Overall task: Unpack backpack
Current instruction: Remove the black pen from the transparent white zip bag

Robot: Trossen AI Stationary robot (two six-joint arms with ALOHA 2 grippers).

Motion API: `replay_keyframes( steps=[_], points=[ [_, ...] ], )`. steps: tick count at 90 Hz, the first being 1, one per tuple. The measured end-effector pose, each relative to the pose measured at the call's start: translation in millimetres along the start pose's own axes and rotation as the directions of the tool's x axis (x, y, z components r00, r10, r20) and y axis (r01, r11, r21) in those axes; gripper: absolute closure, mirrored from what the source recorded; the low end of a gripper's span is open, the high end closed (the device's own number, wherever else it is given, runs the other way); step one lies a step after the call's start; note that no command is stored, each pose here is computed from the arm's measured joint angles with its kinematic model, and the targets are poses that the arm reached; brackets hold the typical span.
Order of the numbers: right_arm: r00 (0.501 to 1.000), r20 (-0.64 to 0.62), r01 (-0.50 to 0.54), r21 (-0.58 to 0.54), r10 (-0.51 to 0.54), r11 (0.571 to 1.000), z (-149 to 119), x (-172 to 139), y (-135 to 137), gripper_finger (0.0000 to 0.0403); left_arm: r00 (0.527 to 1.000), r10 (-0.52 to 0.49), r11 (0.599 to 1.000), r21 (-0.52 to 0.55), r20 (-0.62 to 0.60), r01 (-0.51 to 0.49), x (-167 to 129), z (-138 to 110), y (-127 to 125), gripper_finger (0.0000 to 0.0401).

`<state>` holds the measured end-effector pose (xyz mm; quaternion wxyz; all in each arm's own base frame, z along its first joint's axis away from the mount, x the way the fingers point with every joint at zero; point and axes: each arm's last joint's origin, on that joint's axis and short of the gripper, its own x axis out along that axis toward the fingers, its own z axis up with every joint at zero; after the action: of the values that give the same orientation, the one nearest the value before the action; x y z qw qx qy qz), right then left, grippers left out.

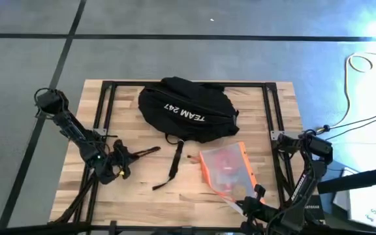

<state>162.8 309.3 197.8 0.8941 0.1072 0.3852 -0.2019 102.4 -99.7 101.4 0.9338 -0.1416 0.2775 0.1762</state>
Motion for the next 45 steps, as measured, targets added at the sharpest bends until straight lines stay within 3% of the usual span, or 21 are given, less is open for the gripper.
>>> replay_keyframes(
  steps=[14,45],
  points=[
    [1.000,0.001,0.003,-0.003,-0.003,1.000,0.0,0.0,-0.4,0.0403,0.996,-0.025,0.999,0.025,-0.080,0.027,-0.1,-2.4,-0.4,0.0371],
    [1.000,0.009,0.005,-0.005,-0.005,1.000,0.2,-0.1,-0.6,0.0403,0.997,-0.002,1.000,0.006,-0.077,0.003,2.6,-0.4,1.2,0.0370]
  ],
)
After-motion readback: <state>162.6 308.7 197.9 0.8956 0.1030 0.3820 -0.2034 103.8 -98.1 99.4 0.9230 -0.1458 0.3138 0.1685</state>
